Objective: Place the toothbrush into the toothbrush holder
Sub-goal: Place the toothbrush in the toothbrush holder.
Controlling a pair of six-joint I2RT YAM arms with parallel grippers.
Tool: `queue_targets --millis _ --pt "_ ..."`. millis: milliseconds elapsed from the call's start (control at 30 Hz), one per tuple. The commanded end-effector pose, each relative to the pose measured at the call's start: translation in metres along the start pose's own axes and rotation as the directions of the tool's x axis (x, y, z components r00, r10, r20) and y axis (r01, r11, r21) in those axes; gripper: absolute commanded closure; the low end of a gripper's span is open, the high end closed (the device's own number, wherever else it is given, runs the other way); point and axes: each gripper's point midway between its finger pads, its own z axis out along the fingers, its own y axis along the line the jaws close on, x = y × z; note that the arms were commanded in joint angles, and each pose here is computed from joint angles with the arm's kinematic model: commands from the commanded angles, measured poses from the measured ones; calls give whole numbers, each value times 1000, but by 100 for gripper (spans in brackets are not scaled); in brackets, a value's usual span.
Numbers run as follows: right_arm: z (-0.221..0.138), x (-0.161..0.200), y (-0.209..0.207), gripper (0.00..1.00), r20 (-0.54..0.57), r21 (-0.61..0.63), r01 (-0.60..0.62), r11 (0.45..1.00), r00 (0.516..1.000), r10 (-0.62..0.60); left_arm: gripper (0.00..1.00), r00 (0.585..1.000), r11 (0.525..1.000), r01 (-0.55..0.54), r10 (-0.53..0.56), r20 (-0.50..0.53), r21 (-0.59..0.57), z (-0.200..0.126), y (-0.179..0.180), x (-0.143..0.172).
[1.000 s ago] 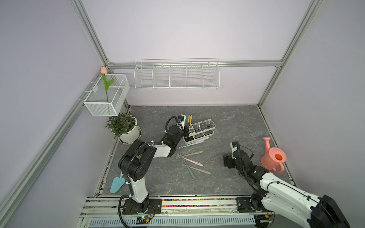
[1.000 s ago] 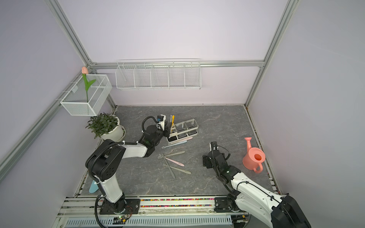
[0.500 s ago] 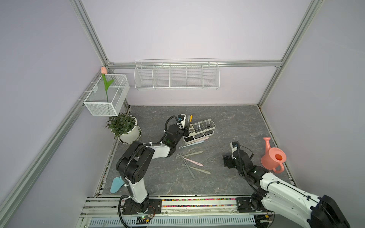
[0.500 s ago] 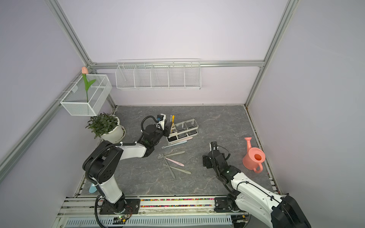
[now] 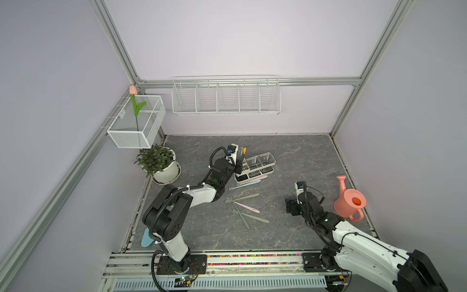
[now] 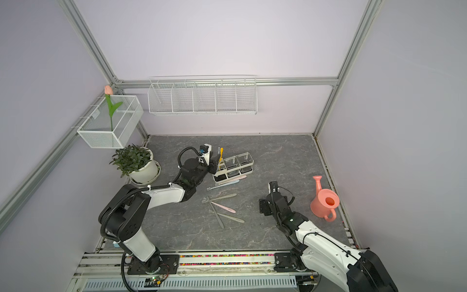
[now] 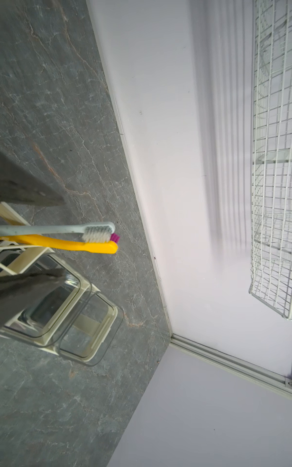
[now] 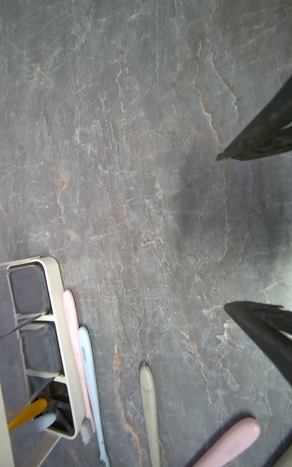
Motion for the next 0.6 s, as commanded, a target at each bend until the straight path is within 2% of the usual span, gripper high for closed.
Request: queue_targets --millis 0,333,467,567 --pt "-1 -8 0 11 22 -2 -19 1000 1000 19 55 1000 1000 -8 8 13 -6 -9 -2 -10" --pt "-1 -9 1 11 21 -3 -17 1000 1000 17 54 1000 999 -2 1 -10 -37 -27 2 -18" --pt "-6 -11 1 11 48 -19 -24 1000 999 25 54 998 993 67 -67 8 -94 -44 11 -24" --pt "-13 -14 7 11 85 -75 -22 997 996 29 54 996 992 91 -92 -4 -92 -61 10 -32"
